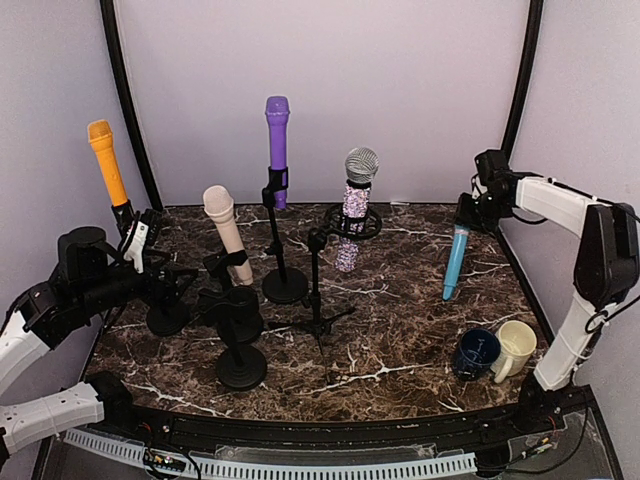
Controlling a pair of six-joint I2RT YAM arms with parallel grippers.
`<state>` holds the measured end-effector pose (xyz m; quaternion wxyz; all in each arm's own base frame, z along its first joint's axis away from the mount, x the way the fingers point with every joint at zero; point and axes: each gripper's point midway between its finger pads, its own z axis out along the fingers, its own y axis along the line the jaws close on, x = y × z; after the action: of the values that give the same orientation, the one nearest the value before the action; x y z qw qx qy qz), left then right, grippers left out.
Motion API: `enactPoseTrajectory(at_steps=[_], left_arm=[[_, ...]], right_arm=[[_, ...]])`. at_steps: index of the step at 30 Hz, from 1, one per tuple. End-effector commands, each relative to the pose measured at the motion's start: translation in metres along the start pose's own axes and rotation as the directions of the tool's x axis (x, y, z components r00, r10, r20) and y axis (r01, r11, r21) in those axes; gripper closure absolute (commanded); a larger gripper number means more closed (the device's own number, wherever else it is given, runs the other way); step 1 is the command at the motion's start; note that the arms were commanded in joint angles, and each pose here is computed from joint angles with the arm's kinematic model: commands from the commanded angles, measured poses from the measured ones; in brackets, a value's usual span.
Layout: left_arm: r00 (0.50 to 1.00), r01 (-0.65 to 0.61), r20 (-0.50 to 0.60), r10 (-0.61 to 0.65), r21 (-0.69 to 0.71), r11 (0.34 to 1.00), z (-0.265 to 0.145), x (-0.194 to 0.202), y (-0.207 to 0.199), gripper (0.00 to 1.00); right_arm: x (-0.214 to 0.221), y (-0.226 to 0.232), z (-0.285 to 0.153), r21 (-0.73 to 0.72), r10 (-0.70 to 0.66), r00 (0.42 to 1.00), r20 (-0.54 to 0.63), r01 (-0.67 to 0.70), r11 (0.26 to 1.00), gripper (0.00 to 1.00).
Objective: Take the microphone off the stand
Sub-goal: Place the microphone at the corner of the board.
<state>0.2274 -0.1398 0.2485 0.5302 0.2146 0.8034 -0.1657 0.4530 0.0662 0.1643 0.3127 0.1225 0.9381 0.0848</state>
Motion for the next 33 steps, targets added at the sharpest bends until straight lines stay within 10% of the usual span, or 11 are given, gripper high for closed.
enactPoseTrajectory(at_steps=[1, 33], left_arm=[[0.996, -0.018, 0.085, 0.018, 0.001, 1.0, -0.001, -0.01, 0.0, 0.15], [0.997, -0.024, 0.077, 0.024, 0.001, 1.0, 0.005, 0.001, 0.001, 0.14]], right_arm=[[-0.004, 0.003, 0.018, 0.008, -0.064, 0.996, -0.061, 0.065, 0.998, 0.94], [0.015, -0.023, 0.103, 0.153, -0.037, 0.982, -0.186, 0.067, 0.986, 0.22]])
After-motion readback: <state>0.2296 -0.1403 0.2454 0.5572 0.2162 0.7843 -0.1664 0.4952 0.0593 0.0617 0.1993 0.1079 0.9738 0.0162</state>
